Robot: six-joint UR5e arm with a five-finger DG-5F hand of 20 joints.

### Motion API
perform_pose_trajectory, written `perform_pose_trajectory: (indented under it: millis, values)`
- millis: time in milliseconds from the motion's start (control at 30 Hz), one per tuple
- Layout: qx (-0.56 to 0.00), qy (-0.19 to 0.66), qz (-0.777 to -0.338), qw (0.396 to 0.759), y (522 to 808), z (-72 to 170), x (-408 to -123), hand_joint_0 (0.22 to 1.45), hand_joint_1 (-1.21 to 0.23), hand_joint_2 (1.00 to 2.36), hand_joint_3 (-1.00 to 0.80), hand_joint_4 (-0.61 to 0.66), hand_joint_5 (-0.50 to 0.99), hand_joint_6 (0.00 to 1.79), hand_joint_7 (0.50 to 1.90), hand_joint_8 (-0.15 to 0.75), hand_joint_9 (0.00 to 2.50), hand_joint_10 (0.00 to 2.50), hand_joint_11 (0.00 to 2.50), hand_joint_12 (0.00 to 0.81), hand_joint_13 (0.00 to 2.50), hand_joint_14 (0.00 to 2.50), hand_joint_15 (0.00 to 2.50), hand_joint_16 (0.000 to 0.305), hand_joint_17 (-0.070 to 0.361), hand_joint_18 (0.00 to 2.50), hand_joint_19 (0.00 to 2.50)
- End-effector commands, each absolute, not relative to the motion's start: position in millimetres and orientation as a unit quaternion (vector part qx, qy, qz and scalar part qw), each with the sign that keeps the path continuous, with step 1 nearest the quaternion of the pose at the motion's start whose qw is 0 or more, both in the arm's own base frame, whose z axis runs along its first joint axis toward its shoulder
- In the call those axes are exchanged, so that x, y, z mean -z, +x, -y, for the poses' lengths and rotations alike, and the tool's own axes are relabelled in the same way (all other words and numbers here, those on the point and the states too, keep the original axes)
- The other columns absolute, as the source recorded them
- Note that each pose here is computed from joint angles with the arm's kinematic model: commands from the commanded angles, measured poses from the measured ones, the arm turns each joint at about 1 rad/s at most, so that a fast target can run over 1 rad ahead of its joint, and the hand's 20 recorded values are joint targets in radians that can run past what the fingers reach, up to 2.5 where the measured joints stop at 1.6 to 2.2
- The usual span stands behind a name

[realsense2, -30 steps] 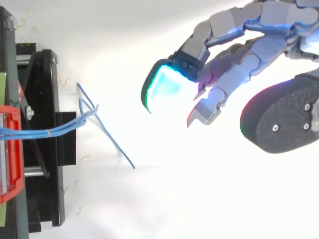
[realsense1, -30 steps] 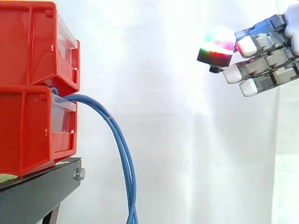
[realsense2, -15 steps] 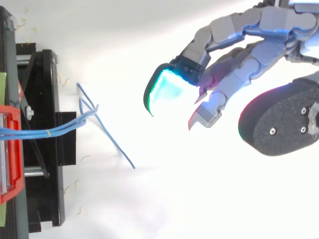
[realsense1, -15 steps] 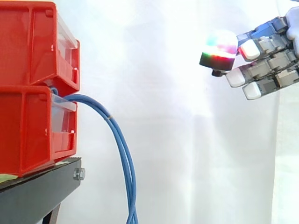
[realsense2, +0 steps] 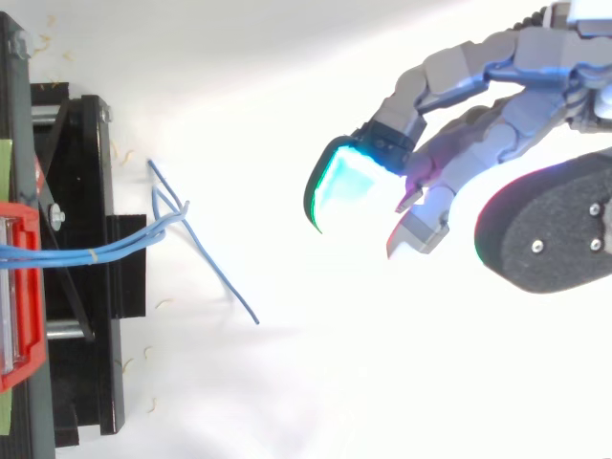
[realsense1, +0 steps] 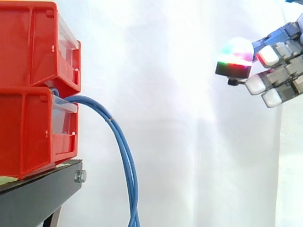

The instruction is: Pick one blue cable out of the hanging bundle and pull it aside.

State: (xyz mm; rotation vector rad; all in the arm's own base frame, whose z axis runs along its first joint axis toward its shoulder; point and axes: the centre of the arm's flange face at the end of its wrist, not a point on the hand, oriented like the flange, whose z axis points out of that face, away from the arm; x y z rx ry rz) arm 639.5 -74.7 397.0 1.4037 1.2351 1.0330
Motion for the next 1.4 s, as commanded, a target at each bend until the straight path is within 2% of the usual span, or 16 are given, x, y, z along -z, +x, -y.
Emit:
perform_pose_trajectory:
  millis: [0, 133, 667, 733, 800, 900, 1000, 1167, 1367]
  values:
    - [-0.430, 0.573, -0.502, 0.485, 632, 76, -413, 0.54, -0.55, 1.01, -0.42, 0.27, -0.18, 0.50, 0.77, 0.255, 0.86, 0.00, 0.18, 0.291, 0.61, 0.01, 0.25, 0.025, 0.056, 0.29, 0.58]
    - [-0.432, 0.570, -0.500, 0.489, 623, 76, -429, 0.54, -0.56, 1.01, -0.42, 0.27, -0.18, 0.50, 0.77, 0.255, 0.86, 0.00, 0.18, 0.294, 0.60, 0.01, 0.25, 0.025, 0.056, 0.28, 0.57]
    - [-0.426, 0.574, -0.502, 0.486, 614, 80, -437, 0.54, -0.56, 1.01, -0.42, 0.27, -0.18, 0.50, 0.77, 0.255, 0.85, 0.00, 0.19, 0.295, 0.60, 0.01, 0.26, 0.025, 0.057, 0.28, 0.59]
    - [-0.423, 0.576, -0.507, 0.482, 613, 78, -430, 0.54, -0.56, 1.00, -0.42, 0.27, -0.18, 0.50, 0.78, 0.254, 0.85, 0.01, 0.19, 0.294, 0.60, 0.01, 0.26, 0.025, 0.057, 0.28, 0.59]
    - [-0.413, 0.581, -0.518, 0.472, 605, 77, -405, 0.54, -0.56, 1.01, -0.42, 0.27, -0.18, 0.50, 0.78, 0.255, 0.85, 0.00, 0.19, 0.294, 0.60, 0.01, 0.26, 0.025, 0.057, 0.28, 0.59]
    - [-0.429, 0.574, -0.506, 0.480, 607, 75, -391, 0.54, -0.56, 1.01, -0.42, 0.27, -0.18, 0.50, 0.78, 0.253, 0.85, 0.00, 0.19, 0.295, 0.60, 0.01, 0.26, 0.025, 0.057, 0.28, 0.59]
    - [-0.442, 0.565, -0.492, 0.493, 613, 75, -393, 0.54, -0.55, 1.01, -0.42, 0.27, -0.18, 0.50, 0.77, 0.255, 0.84, 0.00, 0.19, 0.294, 0.60, 0.01, 0.26, 0.026, 0.057, 0.28, 0.59]
    - [-0.437, 0.566, -0.497, 0.492, 612, 75, -391, 0.54, -0.55, 1.01, -0.42, 0.27, -0.18, 0.50, 0.77, 0.253, 0.84, 0.00, 0.19, 0.299, 0.59, 0.01, 0.26, 0.026, 0.058, 0.28, 0.57]
    - [-0.415, 0.556, -0.505, 0.513, 614, 77, -388, 0.52, -0.54, 1.00, -0.43, 0.24, -0.19, 0.50, 0.77, 0.254, 0.72, 0.00, 0.19, 0.343, 0.49, 0.01, 0.24, 0.039, 0.088, 0.27, 0.48]
